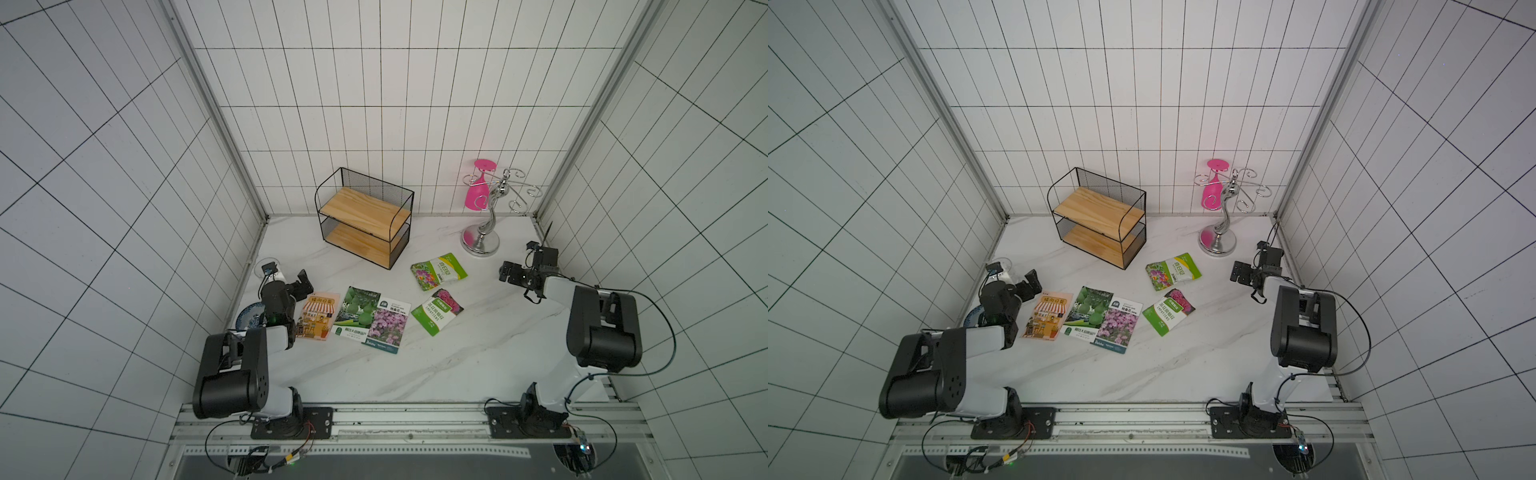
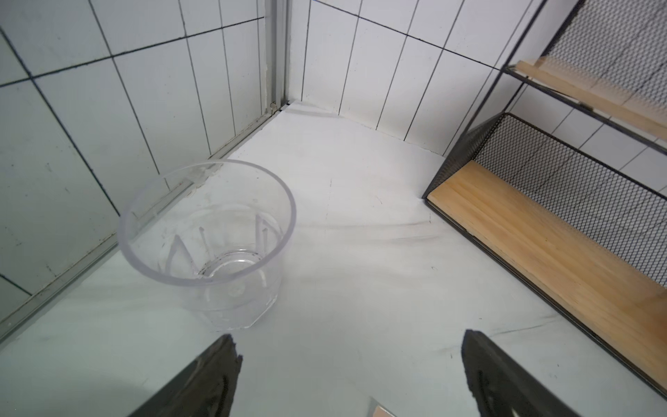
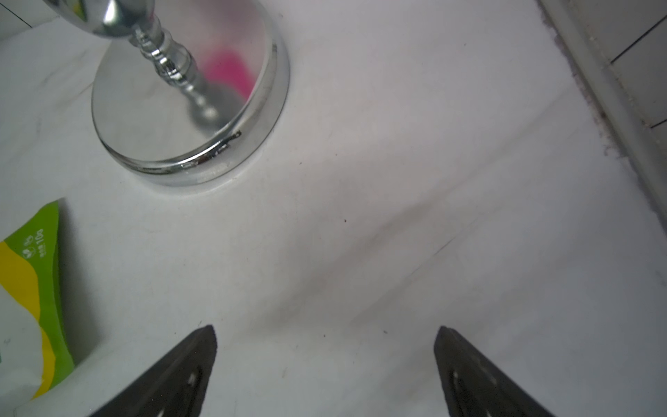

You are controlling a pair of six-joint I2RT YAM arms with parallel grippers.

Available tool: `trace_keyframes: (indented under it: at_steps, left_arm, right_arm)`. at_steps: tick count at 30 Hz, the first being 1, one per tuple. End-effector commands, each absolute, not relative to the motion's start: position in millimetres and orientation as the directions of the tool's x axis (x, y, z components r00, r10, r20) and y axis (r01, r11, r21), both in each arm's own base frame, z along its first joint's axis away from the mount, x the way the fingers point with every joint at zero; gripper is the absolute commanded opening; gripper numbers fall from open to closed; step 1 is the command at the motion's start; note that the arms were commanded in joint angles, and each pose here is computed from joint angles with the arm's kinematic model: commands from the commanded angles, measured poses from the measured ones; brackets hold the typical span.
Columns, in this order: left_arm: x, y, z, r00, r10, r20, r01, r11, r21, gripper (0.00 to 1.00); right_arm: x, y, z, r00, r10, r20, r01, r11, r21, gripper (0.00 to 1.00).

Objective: Take the seed bag off the shelf
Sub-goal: Reset both arms

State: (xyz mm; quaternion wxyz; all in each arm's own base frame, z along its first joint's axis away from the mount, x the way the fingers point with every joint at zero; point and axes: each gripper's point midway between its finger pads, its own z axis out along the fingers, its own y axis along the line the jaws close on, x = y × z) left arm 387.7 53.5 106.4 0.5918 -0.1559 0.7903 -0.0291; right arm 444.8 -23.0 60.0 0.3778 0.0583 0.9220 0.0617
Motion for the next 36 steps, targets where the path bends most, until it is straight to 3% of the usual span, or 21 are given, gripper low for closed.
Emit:
trace_keyframes:
  at_steps: [1,3,5,8,10,12,17,36]
  left_arm:
    - [408,35,122,-0.146,-0.163,-0.976,-0.124,0.982,-0.146,0.97]
    - [412,32,112,-0.294,-0.161,-0.942,-0.147,0.981,-0.122,0.98]
    - [414,28,119,-0.195,-0.124,-0.973,-0.13,0.986,-0.099,0.98]
    - [414,27,112,-0.296,-0.135,-0.946,-0.14,0.985,-0.097,0.98]
    - [413,27,114,-0.25,-0.126,-0.96,-0.136,0.986,-0.094,0.99]
    - [413,26,117,-0.221,-0.119,-0.968,-0.127,0.988,-0.092,0.99]
    - [414,28,113,-0.287,-0.135,-0.949,-0.146,0.985,-0.096,0.99]
    - [415,28,112,-0.285,-0.136,-0.949,-0.15,0.984,-0.096,0.99]
  right_arm:
    - [442,-22,72,-0.648,0.139,-0.749,0.025,0.987,0.162,0.99]
    - [437,-23,80,-0.605,0.134,-0.785,0.029,0.989,0.147,0.99]
    - [429,-21,90,-0.539,0.114,-0.834,0.013,0.992,0.127,0.99]
    - [404,-11,94,-0.423,0.02,-0.906,0.026,1.0,0.01,0.99]
    - [398,-12,98,-0.303,-0.004,-0.953,0.076,0.997,-0.029,0.99]
    - [399,-22,95,-0.374,0.023,-0.927,0.136,0.99,-0.03,0.99]
    - [402,-23,95,-0.353,0.03,-0.935,0.132,0.991,-0.018,0.99]
    - [402,-23,95,-0.36,0.03,-0.933,0.131,0.991,-0.019,0.99]
